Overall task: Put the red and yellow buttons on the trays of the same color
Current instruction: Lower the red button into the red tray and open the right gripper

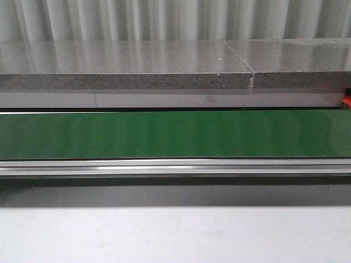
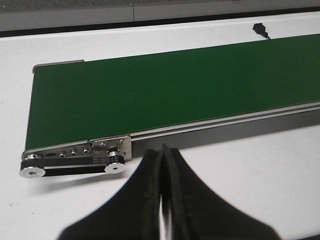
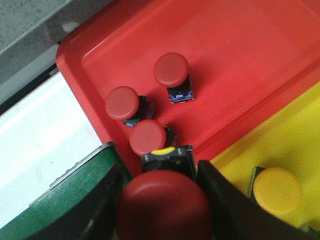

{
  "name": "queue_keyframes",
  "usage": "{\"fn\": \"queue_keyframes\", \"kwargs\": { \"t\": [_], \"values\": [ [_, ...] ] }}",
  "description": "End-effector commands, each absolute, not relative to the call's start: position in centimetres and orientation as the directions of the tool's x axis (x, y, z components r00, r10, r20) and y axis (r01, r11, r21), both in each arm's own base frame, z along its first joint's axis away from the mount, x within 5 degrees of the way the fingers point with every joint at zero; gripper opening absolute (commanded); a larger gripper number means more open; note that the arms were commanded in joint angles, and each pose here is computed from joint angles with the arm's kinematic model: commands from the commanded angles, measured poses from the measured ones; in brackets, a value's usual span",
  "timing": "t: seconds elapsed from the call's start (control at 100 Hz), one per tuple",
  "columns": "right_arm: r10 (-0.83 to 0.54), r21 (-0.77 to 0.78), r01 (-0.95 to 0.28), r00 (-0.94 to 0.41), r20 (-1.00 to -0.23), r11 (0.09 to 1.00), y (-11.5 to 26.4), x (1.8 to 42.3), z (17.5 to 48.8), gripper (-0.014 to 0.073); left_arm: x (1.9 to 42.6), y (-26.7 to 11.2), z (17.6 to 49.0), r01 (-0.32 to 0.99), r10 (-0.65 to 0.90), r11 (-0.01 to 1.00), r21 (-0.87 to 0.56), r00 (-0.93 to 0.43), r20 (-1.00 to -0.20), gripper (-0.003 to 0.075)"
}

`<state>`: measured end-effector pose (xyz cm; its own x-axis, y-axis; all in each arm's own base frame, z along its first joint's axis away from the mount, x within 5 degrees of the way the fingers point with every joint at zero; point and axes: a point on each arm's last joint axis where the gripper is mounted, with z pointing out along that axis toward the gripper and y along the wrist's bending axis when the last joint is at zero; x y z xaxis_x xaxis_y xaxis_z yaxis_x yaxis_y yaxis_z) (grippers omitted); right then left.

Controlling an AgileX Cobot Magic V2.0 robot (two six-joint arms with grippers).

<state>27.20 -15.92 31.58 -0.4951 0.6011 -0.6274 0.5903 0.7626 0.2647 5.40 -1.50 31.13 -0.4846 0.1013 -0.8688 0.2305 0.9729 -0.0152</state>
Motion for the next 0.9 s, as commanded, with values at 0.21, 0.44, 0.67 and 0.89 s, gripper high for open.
{"fn": "queue_keyframes", "kwargs": {
  "t": [0.21, 0.44, 0.67, 0.89],
  "values": [
    [0.592, 0.282, 0.603, -0.409, -0.694, 0.747, -17.6, 28.9, 31.3, 0.0139, 5.6, -1.7, 32.4, 0.239, 0.075, 0.971, -0.027, -0.408, -0.91, -0.0021],
    [0.599, 0.277, 0.617, -0.405, -0.691, 0.737, -18.7, 30.4, 29.2, 0.0139, 5.6, -1.7, 32.4, 0.239, 0.075, 0.971, -0.027, -0.408, -0.91, -0.0021],
    [0.597, 0.274, 0.627, -0.388, -0.702, 0.729, -19.5, 31.4, 27.6, 0.0139, 5.6, -1.7, 32.4, 0.239, 0.075, 0.971, -0.027, -0.408, -0.91, -0.0021],
    [0.593, 0.279, 0.634, -0.357, -0.721, 0.721, -20.2, 32.2, 26.6, 0.0139, 5.6, -1.7, 32.4, 0.239, 0.075, 0.971, -0.027, -0.408, -0.91, -0.0021]
  ]
}}
